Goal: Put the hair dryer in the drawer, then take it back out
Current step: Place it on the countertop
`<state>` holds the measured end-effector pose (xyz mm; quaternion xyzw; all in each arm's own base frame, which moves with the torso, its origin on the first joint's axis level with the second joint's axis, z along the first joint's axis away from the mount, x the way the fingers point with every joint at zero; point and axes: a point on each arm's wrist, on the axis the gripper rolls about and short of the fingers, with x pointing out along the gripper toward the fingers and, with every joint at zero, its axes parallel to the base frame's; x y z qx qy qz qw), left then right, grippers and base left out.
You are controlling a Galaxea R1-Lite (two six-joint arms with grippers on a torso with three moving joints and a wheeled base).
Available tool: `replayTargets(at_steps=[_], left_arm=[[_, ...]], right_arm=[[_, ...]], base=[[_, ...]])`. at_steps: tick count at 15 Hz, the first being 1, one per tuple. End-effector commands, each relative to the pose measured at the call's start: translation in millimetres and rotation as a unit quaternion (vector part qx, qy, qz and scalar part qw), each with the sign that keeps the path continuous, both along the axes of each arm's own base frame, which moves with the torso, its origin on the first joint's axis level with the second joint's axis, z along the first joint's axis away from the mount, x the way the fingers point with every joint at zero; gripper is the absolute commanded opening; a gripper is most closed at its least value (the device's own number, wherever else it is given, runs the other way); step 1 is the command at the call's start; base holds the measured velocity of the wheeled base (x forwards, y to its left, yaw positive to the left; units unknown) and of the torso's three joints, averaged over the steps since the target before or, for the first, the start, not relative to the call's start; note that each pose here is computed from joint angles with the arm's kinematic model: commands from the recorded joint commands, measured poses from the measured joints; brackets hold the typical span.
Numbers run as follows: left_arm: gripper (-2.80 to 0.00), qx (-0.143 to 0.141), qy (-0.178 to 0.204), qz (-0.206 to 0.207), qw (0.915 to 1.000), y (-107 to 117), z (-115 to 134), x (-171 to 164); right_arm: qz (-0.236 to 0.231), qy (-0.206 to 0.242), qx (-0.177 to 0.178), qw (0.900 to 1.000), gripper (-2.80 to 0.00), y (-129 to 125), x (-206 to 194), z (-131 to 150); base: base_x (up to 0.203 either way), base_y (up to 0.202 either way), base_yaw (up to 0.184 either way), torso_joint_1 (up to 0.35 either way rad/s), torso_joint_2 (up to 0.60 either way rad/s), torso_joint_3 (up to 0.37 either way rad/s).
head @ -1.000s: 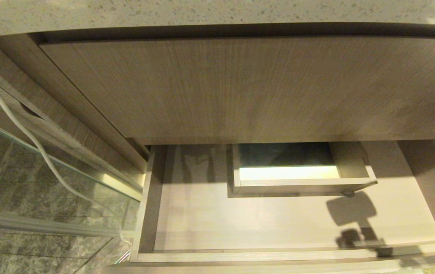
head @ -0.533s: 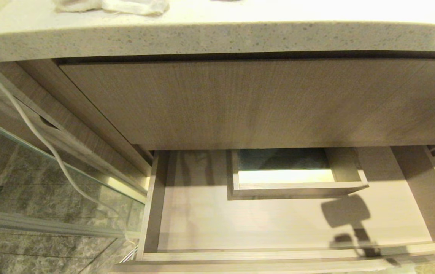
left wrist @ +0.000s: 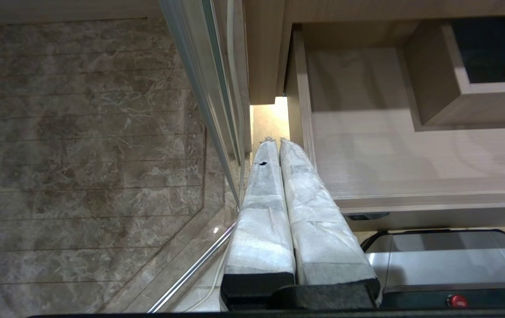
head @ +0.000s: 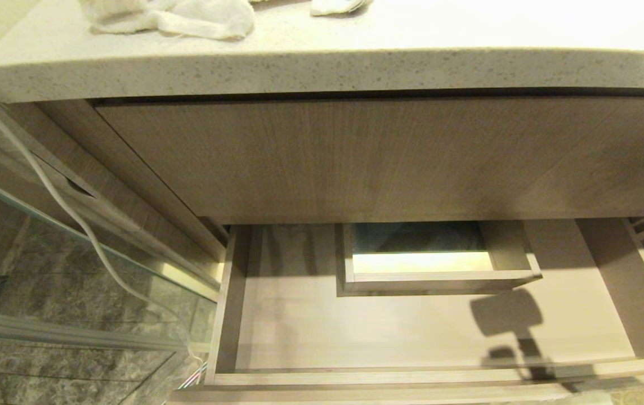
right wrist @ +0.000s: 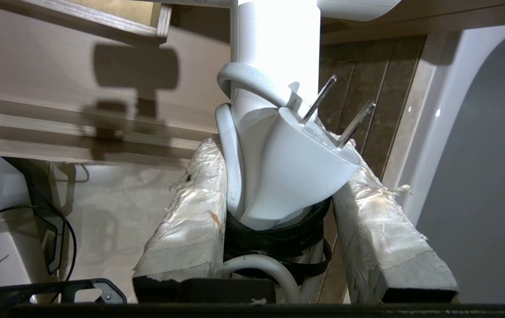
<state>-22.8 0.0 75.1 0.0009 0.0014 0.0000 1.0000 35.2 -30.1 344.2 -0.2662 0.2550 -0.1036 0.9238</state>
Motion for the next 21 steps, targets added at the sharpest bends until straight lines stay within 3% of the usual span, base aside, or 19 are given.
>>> replayTargets(at_steps=[1,4,9,16,21], left_arm=[[-2.80,0.000,-0.001,0.000,1.0000,0.0,0.2,-0.1],[-2.80,0.000,-0.001,0.000,1.0000,0.0,0.2,-0.1],[-2.80,0.000,-0.001,0.000,1.0000,0.0,0.2,0.0],[-2.80,0.000,-0.001,0.000,1.0000,0.0,0.2,0.0],[-2.80,0.000,-0.001,0.000,1.0000,0.0,0.2,-0.1]], right_arm=[[0.002,-0.006,-0.006,1.000,-2.80,3.7,-2.5,0.9],[0.001,-0.009,-0.011,1.000,-2.80,8.4,-5.9,0.2],[0.001,-0.013,-0.015,1.000,-2.80,11.9,-8.3,-0.1],[-0.001,-0.020,-0.025,0.999,-2.80,-5.3,3.7,5.0],[-0.026,-0.011,-0.013,1.000,-2.80,-62.3,37.1,13.3]], base=[[0.000,0.000,0.000,0.168,-0.30,-0.124],[0.000,0.000,0.000,0.095,-0.43,-0.185],[0.000,0.000,0.000,0.349,-0.49,-0.225],[0.000,0.000,0.000,0.286,-0.54,-0.245],[0.000,0.000,0.000,0.065,-0.12,-0.056]])
